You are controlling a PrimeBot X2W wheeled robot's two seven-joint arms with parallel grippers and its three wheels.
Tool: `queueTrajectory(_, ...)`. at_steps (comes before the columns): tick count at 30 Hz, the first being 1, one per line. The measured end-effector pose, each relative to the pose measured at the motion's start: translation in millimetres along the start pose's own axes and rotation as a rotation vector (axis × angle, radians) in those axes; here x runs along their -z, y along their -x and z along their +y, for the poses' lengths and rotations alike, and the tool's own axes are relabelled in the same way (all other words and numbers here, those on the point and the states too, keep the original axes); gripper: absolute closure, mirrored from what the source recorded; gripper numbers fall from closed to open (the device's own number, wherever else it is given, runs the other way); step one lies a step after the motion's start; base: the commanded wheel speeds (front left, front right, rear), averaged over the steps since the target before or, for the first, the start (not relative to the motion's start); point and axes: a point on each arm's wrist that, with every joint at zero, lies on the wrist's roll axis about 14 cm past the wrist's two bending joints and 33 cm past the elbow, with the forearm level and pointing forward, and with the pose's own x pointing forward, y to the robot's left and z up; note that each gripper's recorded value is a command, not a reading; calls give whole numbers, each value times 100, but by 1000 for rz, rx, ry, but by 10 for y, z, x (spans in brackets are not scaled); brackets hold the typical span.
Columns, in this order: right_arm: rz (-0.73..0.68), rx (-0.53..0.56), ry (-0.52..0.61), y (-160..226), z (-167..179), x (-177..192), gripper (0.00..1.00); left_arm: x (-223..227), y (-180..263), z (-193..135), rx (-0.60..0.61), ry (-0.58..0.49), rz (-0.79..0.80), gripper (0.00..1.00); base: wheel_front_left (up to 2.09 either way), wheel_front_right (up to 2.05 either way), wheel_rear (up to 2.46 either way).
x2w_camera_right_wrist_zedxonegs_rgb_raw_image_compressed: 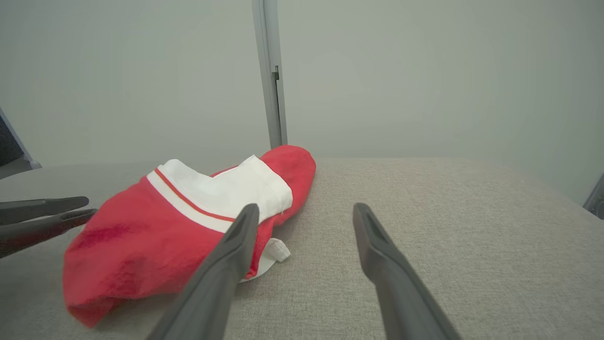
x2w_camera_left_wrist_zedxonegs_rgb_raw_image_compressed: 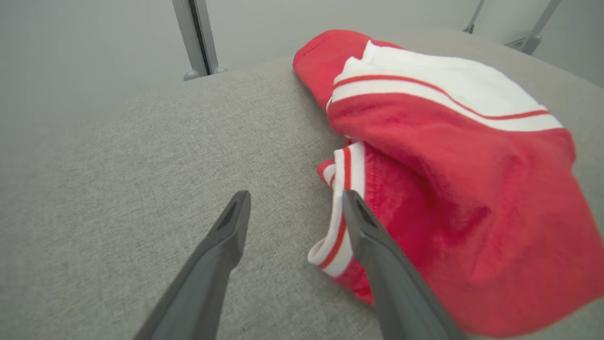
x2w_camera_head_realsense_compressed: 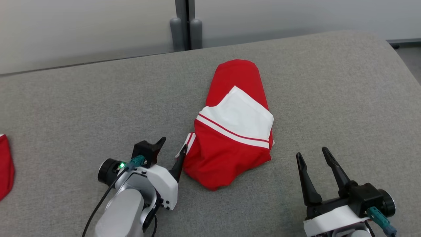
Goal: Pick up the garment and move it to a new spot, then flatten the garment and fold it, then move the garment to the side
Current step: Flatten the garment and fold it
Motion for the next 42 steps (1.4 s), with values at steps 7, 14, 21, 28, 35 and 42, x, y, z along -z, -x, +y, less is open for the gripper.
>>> queueTrajectory(7, 36, 31, -5, -61, -118, 119, 0, 214, -280, -121, 74, -7, 116, 0, 0, 0, 0)
queueTrajectory(14, 27, 59, -17, -59, -206, 89, 0, 154, -399, -306, 139, 19, 102, 0, 0, 0, 0)
queueTrajectory(21, 20, 70, -21, -15, -227, 63, 0, 438, -289, -434, 198, -8, 260, 29, 0, 0, 0)
queueTrajectory(28, -6, 90, -16, 72, -274, -31, 0, 182, -298, -583, 240, -18, 137, 100, 0, 0, 0)
queueTrajectory(35, -36, 132, -33, 276, -344, -125, 0, -944, -454, -722, 274, -202, -239, 100, 0, 0, 0)
queueTrajectory(42, -62, 203, -41, 553, -484, -188, 0, -2325, -228, -1557, 434, -419, -659, 100, 0, 0, 0)
